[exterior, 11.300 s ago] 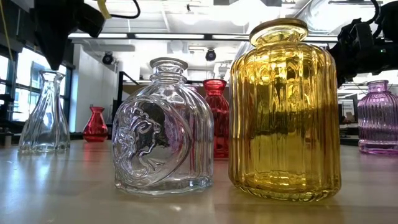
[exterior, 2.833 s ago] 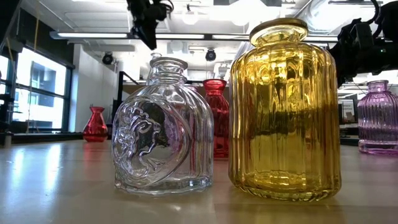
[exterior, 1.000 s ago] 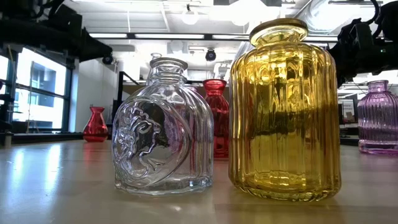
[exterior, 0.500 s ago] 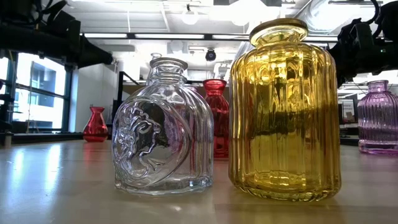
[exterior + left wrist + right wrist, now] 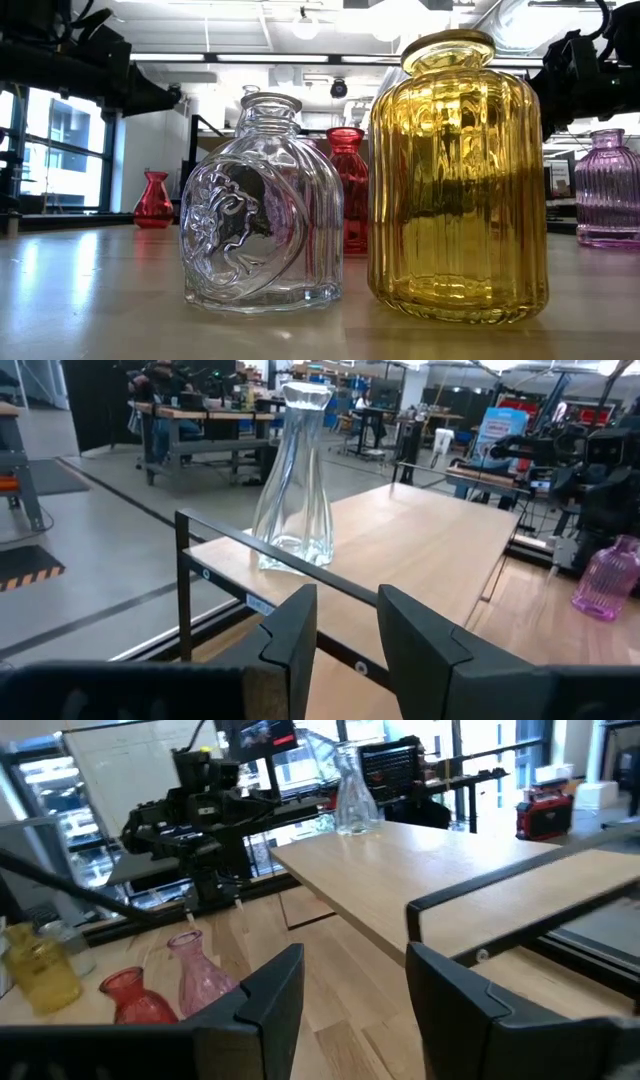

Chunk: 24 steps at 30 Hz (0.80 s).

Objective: Sort vases onto shelf
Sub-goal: Put the top left purple vase on the shelf

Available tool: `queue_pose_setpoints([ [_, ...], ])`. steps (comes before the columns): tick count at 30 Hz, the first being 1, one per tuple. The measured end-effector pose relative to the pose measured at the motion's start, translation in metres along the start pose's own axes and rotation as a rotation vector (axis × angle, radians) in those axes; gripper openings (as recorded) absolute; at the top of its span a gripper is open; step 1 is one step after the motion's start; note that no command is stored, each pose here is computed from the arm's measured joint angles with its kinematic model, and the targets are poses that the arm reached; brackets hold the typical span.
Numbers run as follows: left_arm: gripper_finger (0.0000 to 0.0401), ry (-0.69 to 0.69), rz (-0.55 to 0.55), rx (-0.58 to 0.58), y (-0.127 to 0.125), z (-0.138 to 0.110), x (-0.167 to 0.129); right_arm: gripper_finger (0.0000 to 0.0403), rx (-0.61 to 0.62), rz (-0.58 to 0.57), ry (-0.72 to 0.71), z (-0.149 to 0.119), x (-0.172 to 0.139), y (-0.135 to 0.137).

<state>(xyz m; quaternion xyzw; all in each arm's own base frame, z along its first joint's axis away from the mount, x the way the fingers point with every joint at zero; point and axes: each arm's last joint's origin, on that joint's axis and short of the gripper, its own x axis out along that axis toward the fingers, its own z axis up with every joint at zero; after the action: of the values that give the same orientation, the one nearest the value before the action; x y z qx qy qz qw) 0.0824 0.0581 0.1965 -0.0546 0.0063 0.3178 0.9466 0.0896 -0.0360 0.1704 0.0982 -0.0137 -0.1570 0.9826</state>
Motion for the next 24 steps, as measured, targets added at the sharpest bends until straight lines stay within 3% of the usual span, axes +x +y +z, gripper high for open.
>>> queue_pose_setpoints([
  [12, 0.0101, -0.002, 0.017, 0.000, 0.0005, 0.0001, 0.0000, 0.0161, 0.494, -0.076, -0.038, 0.0006, -0.0001, -0.0024],
  [19, 0.0101, -0.003, 0.022, -0.014, 0.0006, 0.0001, 0.0000, 0.0161, 0.563, -0.130, -0.082, 0.0021, -0.0004, -0.0040],
  [24, 0.0101, -0.004, 0.022, -0.019, 0.0006, 0.0002, 0.0000, 0.0161, 0.661, -0.078, -0.139, 0.0096, -0.0009, -0.0020],
])
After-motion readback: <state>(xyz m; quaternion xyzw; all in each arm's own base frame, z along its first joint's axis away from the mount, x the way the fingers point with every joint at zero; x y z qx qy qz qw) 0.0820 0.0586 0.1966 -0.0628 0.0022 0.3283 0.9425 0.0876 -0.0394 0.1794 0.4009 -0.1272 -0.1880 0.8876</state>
